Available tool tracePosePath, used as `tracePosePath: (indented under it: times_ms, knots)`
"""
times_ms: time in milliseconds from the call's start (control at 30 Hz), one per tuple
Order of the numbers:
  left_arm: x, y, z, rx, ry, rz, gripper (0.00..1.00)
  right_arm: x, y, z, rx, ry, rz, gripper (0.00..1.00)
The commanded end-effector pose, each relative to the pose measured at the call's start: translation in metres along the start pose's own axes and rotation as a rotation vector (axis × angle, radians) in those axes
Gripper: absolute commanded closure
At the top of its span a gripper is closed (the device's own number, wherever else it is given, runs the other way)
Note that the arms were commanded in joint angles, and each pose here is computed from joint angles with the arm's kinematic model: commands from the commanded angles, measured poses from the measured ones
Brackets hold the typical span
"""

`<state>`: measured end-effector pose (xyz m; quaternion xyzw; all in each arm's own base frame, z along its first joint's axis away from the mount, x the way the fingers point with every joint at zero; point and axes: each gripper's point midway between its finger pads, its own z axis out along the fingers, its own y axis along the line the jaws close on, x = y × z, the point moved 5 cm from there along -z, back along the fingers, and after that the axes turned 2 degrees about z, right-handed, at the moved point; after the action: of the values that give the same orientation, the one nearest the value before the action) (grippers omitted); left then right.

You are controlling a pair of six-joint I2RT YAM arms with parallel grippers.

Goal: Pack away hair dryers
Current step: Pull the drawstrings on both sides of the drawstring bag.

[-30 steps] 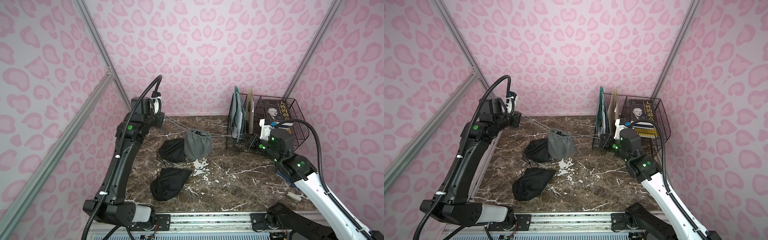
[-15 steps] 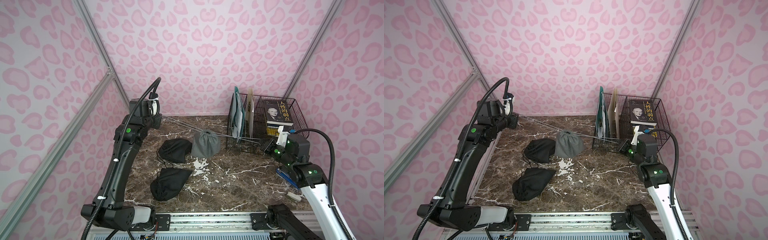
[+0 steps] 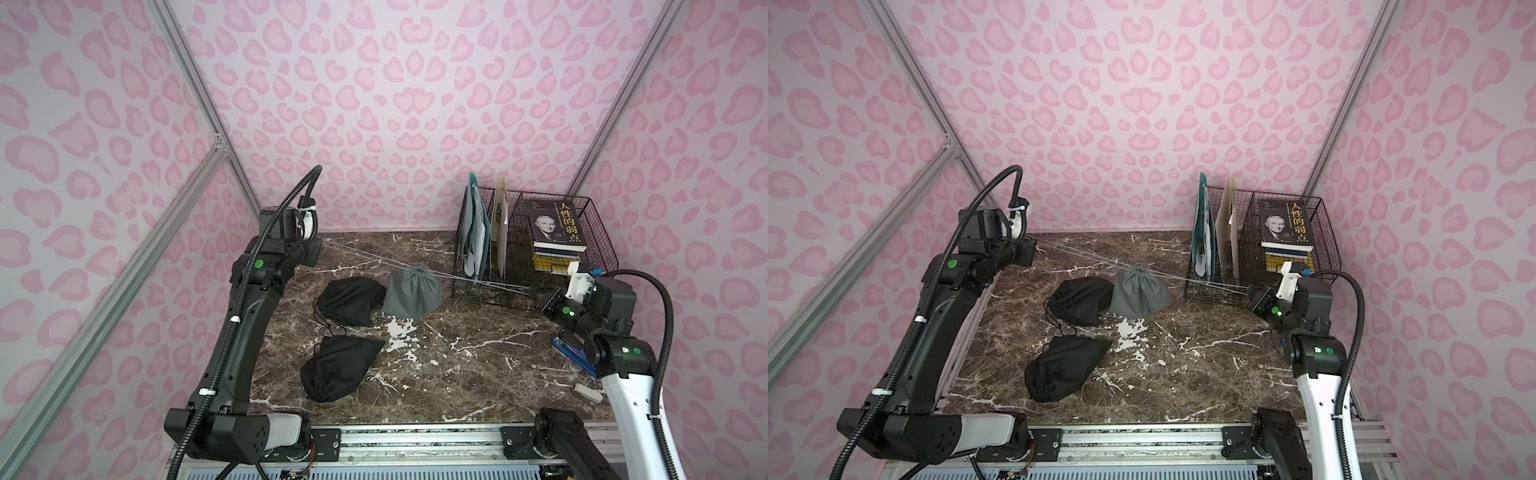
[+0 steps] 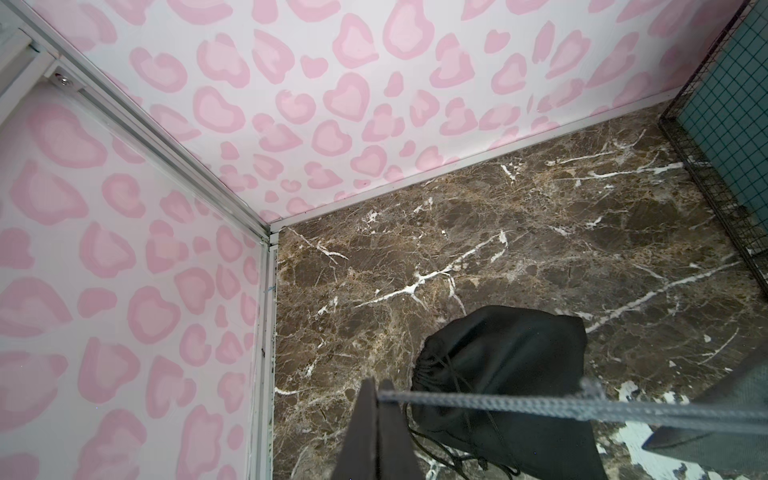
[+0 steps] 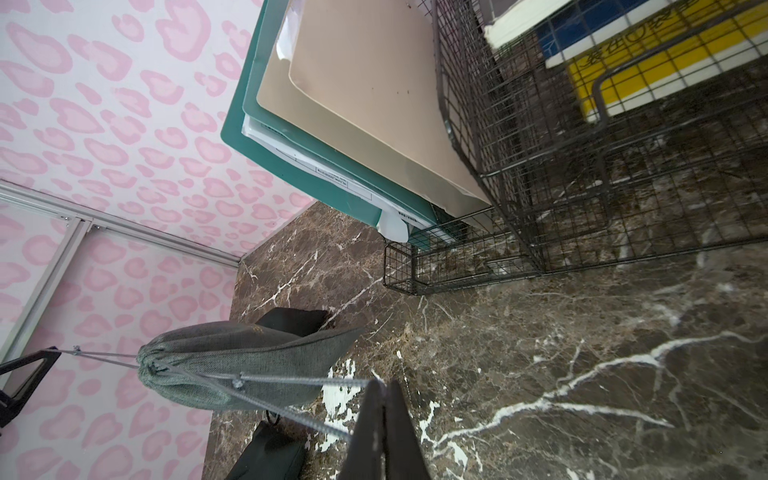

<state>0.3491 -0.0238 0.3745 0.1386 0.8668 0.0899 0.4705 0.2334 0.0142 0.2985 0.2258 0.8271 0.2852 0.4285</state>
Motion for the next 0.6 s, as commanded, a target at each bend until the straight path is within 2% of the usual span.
tracePosePath:
  times_ms: [0,300,567]
  knots:
    - [-0.016,0.037,-0.007,-0.242,-0.071,-0.037,0.98,-0.006,-0.023,-0.002,0.153,-0.065,-0.011,1.00]
    - [-0.006,0.017,-0.003,-0.118,-0.046,-0.027,0.98,-0.004,0.006,0.008,0.029,-0.003,-0.067,1.00]
    - [0.005,0.003,-0.008,-0.061,-0.023,0.022,0.98,0.016,0.078,0.034,-0.048,0.086,-0.208,1.00]
